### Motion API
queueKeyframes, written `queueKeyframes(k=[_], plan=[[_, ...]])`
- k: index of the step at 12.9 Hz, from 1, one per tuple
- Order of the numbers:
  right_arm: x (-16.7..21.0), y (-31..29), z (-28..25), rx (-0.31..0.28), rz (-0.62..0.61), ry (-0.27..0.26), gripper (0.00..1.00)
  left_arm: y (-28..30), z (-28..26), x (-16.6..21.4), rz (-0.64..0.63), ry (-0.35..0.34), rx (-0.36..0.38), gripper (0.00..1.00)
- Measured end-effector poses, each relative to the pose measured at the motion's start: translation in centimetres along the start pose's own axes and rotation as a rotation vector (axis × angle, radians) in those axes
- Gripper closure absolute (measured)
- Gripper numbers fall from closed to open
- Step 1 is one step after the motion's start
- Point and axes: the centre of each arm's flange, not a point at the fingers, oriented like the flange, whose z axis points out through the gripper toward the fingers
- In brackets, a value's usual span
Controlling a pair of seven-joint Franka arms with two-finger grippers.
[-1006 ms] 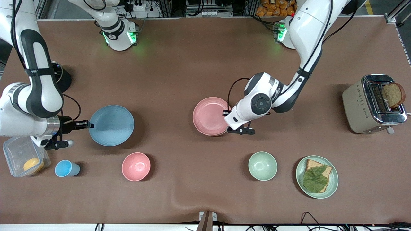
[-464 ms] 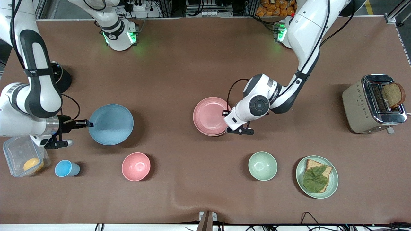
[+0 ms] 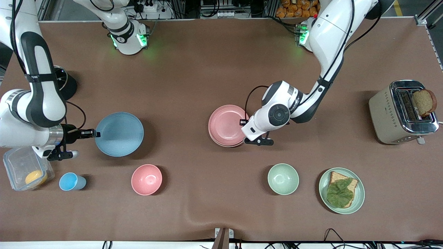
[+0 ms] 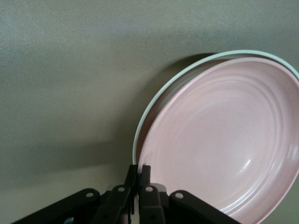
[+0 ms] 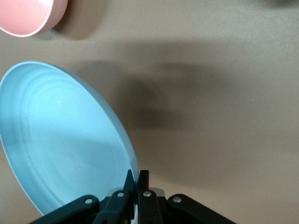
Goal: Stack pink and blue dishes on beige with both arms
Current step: 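Lower the pink plate onto the beige plate and open the left gripper, then carry the blue plate over the stack while the left gripper withdraws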
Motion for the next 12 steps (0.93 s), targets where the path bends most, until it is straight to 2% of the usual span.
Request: queueKeyframes(k=[5,8,9,11,12], plan=[[-0.1,0.2,-0.5,0.002,0.001,0.000,0.96,-0.3,-0.7,0.7,-0.008,0.022,-0.012,0.37],[0.2,-1.2,-2.8,0.005,-0.023,0.004,0.96,-1.4,-7.1,1.7,-0.029,0.093,-0.032,0.06],[0.5,-2.7,-3.6,0.005,-0.048,0.004,0.96,-2.5,-11.0,1.8,-0.044,0.121,-0.032,0.00],[1.6,-9.0,-3.3,-0.010,-0.118,0.010,0.96,-5.9,-19.8,0.8,-0.071,0.182,0.003,0.00],[2.2,-13.3,-2.2,-0.009,-0.148,0.019,0.96,-7.6,-23.8,-0.3,-0.075,0.224,0.052,0.00]])
